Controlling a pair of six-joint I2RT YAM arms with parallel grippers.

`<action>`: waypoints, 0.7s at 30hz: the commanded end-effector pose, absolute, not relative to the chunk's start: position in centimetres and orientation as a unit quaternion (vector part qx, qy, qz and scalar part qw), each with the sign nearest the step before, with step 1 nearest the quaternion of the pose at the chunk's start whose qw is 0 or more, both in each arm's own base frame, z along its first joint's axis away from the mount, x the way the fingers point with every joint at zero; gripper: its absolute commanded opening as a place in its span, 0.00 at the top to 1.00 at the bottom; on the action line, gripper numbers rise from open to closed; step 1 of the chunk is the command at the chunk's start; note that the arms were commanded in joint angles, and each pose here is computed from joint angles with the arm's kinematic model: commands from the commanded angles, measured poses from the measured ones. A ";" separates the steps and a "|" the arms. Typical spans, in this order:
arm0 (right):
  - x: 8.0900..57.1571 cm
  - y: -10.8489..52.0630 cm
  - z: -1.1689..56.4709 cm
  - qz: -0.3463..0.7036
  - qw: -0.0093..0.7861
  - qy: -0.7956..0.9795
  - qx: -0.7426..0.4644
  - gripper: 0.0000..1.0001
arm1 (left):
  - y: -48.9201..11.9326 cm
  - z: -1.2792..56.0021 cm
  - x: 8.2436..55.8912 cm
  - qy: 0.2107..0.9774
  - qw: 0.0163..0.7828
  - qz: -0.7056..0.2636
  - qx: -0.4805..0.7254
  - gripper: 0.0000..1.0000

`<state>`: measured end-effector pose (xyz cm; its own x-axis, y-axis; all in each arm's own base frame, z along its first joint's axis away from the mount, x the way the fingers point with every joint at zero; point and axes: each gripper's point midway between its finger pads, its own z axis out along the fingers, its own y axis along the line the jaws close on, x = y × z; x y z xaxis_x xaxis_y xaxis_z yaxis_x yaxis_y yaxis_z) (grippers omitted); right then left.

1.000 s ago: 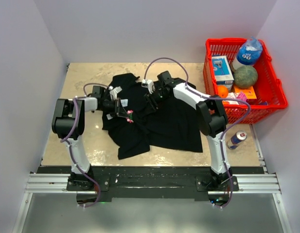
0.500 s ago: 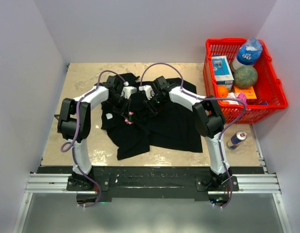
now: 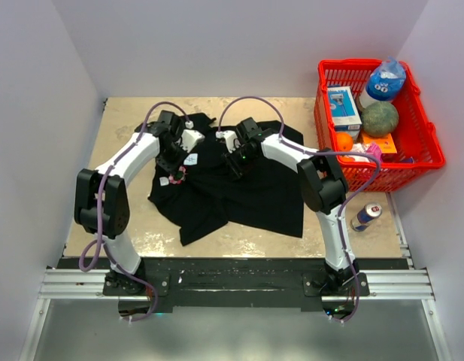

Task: Remove the brooch from the garment
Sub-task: Remove the brooch from the clothes.

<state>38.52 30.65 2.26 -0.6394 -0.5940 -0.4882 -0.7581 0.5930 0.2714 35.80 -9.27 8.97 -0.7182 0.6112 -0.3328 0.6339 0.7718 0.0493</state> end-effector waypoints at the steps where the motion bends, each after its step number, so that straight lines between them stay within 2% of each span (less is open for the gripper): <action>1: 38.2 28.5 -1.8 0.184 0.139 0.901 -0.368 0.60 | -7.9 11.2 34.4 0.910 0.148 0.029 0.386 1.00; 7: 39.5 28.6 -0.4 0.173 0.166 0.896 -0.375 0.60 | -6.6 11.6 32.7 0.888 0.136 0.059 0.436 1.00; 10: 38.6 28.4 -0.9 0.177 0.150 0.896 -0.379 0.59 | -5.7 12.5 32.9 0.881 0.165 0.082 0.435 1.00; 12: 38.2 29.2 0.1 0.204 0.152 0.888 -0.383 0.59 | -7.7 13.9 33.7 0.897 0.225 -0.007 0.381 1.00; 14: 37.7 30.7 1.4 0.246 0.157 0.874 -0.389 0.59 | -11.4 13.9 32.7 0.889 0.237 -0.128 0.371 1.00; 18: 37.8 33.5 3.6 0.288 0.182 0.846 -0.410 0.59 | -16.8 12.4 33.5 0.859 0.308 -0.200 0.356 1.00; 21: 38.6 36.0 6.1 0.334 0.203 0.825 -0.407 0.59 | -19.7 11.5 35.0 0.864 0.310 -0.243 0.313 1.00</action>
<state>37.90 32.23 2.80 -0.6318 -0.5820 -0.5120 -0.7699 0.5477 0.3275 32.59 -13.45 10.63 -0.6237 0.5580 -0.5474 0.6994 0.7111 -0.0719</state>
